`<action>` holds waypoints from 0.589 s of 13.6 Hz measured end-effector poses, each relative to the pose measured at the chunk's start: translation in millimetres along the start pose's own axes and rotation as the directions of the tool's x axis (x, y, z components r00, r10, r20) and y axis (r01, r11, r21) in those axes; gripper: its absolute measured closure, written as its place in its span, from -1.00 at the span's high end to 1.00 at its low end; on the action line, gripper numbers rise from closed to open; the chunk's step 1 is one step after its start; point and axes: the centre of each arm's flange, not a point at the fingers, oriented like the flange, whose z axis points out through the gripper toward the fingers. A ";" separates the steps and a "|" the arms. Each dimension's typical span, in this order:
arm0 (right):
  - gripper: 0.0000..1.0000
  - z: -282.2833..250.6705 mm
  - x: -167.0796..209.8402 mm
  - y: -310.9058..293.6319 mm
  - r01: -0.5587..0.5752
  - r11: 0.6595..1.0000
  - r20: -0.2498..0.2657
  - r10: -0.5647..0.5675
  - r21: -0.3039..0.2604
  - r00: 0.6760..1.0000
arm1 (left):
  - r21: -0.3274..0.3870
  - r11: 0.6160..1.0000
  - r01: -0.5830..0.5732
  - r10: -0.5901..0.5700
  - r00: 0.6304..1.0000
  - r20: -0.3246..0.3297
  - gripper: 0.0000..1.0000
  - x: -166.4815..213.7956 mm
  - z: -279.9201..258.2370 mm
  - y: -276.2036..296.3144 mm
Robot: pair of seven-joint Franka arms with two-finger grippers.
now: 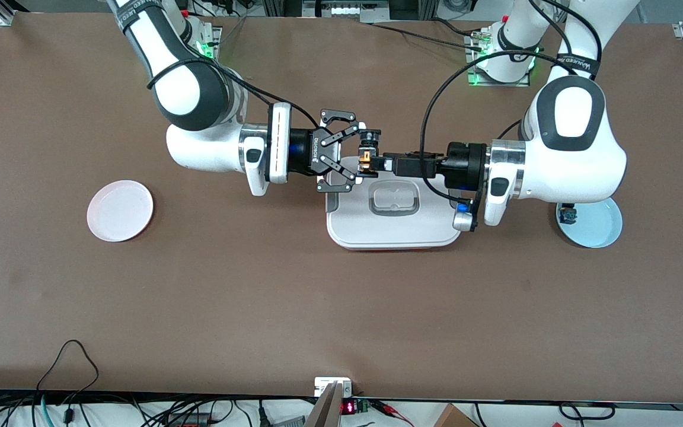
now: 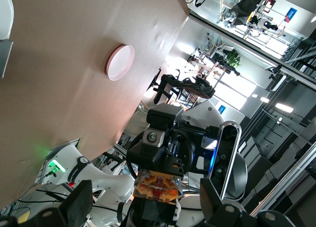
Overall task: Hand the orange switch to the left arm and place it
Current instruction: 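Close the left gripper on the switch, then open the right gripper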
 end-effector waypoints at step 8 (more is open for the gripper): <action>0.46 1.9 -0.6 -1.5 -0.007 1.000 -0.004 0.007 0.001 1.000 | -0.009 1.000 -0.004 0.005 1.000 0.002 -0.15 -2.6 -0.5 4.8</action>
